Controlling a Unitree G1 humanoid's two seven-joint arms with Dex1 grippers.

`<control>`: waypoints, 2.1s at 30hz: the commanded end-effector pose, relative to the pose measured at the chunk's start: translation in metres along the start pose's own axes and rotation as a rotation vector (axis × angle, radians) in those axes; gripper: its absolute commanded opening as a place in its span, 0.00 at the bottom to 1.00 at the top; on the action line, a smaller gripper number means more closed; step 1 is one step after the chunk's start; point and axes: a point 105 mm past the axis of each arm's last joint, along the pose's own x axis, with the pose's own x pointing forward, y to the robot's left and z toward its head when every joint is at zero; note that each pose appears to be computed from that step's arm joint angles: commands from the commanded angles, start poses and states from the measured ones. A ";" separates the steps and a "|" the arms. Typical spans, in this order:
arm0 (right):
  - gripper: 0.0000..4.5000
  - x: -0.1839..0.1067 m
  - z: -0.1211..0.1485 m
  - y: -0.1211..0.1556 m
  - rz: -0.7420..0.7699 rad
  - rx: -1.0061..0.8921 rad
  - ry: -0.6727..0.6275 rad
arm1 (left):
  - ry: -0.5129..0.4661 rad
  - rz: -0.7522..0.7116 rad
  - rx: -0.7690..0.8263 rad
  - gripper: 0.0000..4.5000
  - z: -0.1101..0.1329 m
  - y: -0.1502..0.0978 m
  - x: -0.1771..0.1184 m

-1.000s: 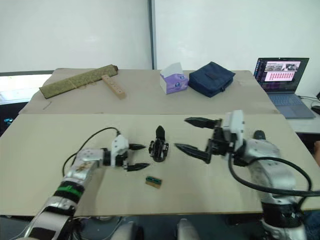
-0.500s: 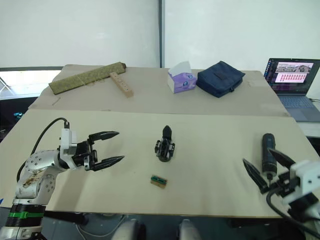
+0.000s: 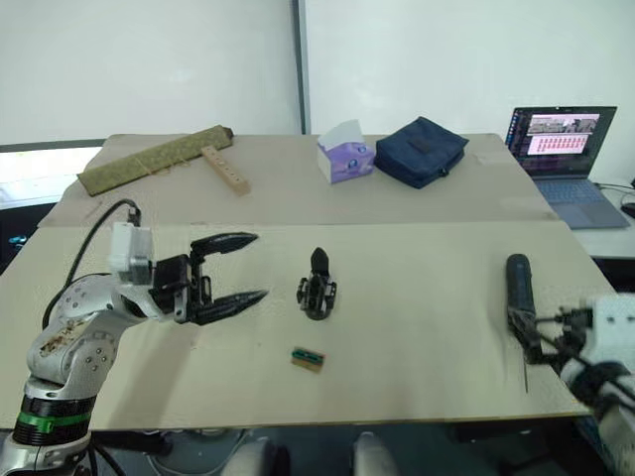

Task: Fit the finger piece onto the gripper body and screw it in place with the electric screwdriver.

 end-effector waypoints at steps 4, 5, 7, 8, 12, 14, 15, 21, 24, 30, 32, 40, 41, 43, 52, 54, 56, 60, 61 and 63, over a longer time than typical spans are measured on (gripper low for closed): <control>1.00 0.029 -0.014 -0.027 -0.024 0.098 0.323 | 0.019 -0.077 0.018 0.99 0.015 -0.003 0.002; 1.00 0.032 -0.016 -0.031 -0.039 0.091 0.357 | 0.023 -0.083 0.015 0.99 0.016 -0.004 0.003; 1.00 0.038 -0.018 -0.037 -0.052 0.068 0.396 | 0.043 -0.097 -0.008 0.99 0.015 -0.006 0.003; 1.00 0.043 -0.018 -0.038 -0.051 0.068 0.401 | 0.054 -0.093 -0.013 0.99 0.015 -0.005 0.002; 0.83 0.054 -0.027 -0.030 0.018 0.104 0.486 | 0.072 -0.059 -0.013 1.00 0.015 -0.005 -0.005; 0.67 0.057 -0.025 -0.031 0.026 0.115 0.492 | 0.082 -0.065 -0.029 1.00 0.013 -0.008 -0.008; 0.59 0.058 -0.021 -0.034 0.024 0.096 0.478 | 0.077 -0.059 -0.047 1.00 0.013 -0.009 -0.010; 0.44 0.054 0.022 -0.020 0.201 -0.075 0.303 | 0.100 -0.055 -0.091 1.00 0.008 -0.013 -0.030; 0.44 0.041 0.037 0.031 0.450 -0.215 0.225 | 0.135 -0.041 -0.088 1.00 -0.002 -0.013 -0.044; 0.44 0.012 0.007 0.099 0.710 -0.393 0.291 | 0.201 -0.035 -0.048 1.00 -0.024 -0.021 -0.060; 0.44 0.010 -0.004 0.103 0.723 -0.431 0.306 | 0.213 -0.041 -0.053 1.00 -0.029 -0.026 -0.061; 0.44 0.017 -0.022 0.093 0.697 -0.531 0.337 | 0.237 -0.052 -0.052 1.00 -0.038 -0.032 -0.064; 0.44 0.018 -0.024 0.092 0.701 -0.540 0.344 | 0.238 -0.053 -0.050 1.00 -0.038 -0.032 -0.064; 0.44 0.017 -0.029 0.092 0.717 -0.536 0.365 | 0.238 -0.054 -0.047 1.00 -0.039 -0.032 -0.063; 0.99 0.012 -0.008 0.074 0.783 -0.560 0.443 | 0.257 -0.088 -0.081 1.00 -0.043 -0.032 -0.062; 0.99 0.007 0.007 0.070 0.790 -0.550 0.469 | 0.267 -0.098 -0.088 1.00 -0.044 -0.032 -0.062; 0.99 -0.003 0.019 0.070 0.825 -0.591 0.544 | 0.271 -0.108 -0.097 1.00 -0.045 -0.032 -0.061; 0.99 -0.020 0.025 0.072 0.825 -0.683 0.727 | 0.269 -0.122 -0.100 1.00 -0.046 -0.032 -0.057; 0.99 -0.022 0.024 0.073 0.811 -0.713 0.764 | 0.267 -0.124 -0.100 1.00 -0.046 -0.032 -0.056; 0.99 -0.020 0.024 0.081 0.794 -0.721 0.797 | 0.263 -0.131 -0.099 1.00 -0.046 -0.032 -0.053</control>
